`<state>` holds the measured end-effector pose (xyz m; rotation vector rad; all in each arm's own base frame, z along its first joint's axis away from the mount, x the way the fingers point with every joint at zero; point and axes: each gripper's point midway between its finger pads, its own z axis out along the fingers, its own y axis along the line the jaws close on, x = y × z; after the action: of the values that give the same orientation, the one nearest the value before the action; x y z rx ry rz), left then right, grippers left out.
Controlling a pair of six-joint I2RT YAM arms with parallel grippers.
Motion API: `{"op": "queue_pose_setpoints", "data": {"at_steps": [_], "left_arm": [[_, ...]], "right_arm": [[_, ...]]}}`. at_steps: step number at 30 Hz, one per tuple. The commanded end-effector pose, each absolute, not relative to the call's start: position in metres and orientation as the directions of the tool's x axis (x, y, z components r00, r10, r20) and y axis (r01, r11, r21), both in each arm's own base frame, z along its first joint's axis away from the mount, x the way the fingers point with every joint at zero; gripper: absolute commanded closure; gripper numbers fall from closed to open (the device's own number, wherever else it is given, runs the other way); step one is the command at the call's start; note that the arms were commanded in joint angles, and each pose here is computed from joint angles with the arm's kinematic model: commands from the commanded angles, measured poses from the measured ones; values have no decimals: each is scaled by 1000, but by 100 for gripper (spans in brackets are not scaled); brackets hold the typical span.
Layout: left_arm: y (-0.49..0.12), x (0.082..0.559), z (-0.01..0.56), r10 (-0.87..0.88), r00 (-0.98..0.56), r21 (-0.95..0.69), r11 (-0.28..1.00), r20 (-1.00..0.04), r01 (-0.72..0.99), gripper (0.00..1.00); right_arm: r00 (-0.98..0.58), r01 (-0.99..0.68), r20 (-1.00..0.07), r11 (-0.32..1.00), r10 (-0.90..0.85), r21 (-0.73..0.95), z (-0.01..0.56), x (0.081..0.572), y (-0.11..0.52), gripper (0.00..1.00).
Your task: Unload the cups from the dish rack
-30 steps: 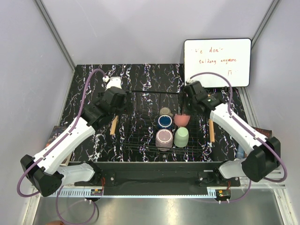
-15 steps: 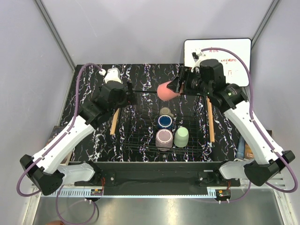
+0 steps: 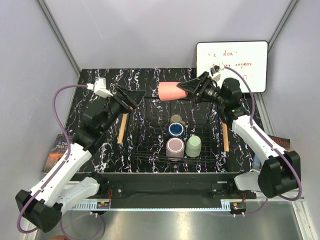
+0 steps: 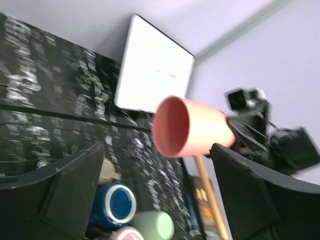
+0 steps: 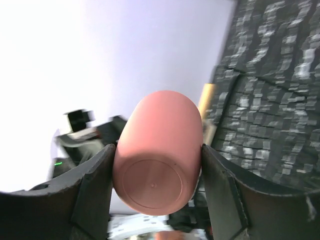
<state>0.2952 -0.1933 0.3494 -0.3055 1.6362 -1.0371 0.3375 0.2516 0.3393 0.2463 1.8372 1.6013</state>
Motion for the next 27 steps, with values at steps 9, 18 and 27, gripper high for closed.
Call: {"op": "queue_pose_setpoints", "data": {"at_steps": [9, 18, 27], "left_arm": [[-261, 263, 407, -587, -484, -733, 310, -649, 606, 15], [-277, 254, 409, -556, -496, -718, 300, -667, 629, 22], [-296, 250, 400, -513, -541, -722, 263, -666, 640, 72]], "right_arm": [[-786, -471, -402, -33, 470, 882, 412, 299, 271, 100], [-816, -436, -388, -16, 429, 900, 392, 302, 282, 100], [-858, -400, -359, -38, 366, 916, 370, 293, 308, 100]]}}
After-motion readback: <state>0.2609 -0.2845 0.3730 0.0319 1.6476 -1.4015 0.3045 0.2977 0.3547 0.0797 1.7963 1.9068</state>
